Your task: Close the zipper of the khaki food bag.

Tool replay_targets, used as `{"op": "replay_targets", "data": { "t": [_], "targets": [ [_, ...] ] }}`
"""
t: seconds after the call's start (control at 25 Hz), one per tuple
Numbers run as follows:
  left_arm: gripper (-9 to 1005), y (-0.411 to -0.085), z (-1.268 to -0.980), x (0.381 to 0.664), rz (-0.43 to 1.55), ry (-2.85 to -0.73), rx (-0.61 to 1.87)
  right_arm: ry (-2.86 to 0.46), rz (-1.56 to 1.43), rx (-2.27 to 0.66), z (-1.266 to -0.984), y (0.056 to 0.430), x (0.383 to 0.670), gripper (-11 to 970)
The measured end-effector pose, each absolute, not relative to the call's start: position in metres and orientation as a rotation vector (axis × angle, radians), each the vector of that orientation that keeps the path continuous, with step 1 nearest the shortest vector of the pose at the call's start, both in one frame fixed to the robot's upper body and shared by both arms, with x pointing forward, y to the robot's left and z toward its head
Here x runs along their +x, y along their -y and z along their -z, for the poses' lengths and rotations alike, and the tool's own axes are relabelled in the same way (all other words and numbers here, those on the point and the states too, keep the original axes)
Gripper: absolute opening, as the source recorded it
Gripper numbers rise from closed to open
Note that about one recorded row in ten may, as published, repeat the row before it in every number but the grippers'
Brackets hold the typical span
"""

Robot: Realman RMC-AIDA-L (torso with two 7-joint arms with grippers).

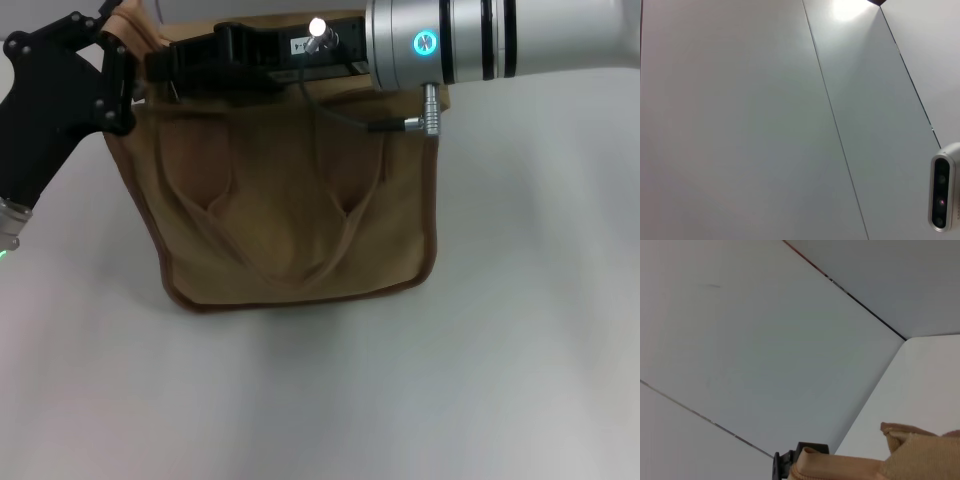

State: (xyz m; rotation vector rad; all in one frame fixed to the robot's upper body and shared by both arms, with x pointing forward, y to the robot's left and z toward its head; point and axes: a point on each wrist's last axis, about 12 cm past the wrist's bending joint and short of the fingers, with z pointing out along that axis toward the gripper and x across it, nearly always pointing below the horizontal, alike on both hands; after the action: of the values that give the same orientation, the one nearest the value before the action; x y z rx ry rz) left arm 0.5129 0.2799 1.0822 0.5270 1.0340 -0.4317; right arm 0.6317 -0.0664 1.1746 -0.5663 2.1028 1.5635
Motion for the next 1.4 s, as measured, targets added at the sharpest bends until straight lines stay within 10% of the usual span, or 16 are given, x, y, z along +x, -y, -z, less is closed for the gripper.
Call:
{"op": "replay_targets", "data": {
  "t": [1.4],
  "targets": [
    [30,-0.284,-1.076,0.514,0.398,-1.089,0.491,-1.987,-1.416,-0.703,-1.162,0.079,0.631,12]
  ]
}}
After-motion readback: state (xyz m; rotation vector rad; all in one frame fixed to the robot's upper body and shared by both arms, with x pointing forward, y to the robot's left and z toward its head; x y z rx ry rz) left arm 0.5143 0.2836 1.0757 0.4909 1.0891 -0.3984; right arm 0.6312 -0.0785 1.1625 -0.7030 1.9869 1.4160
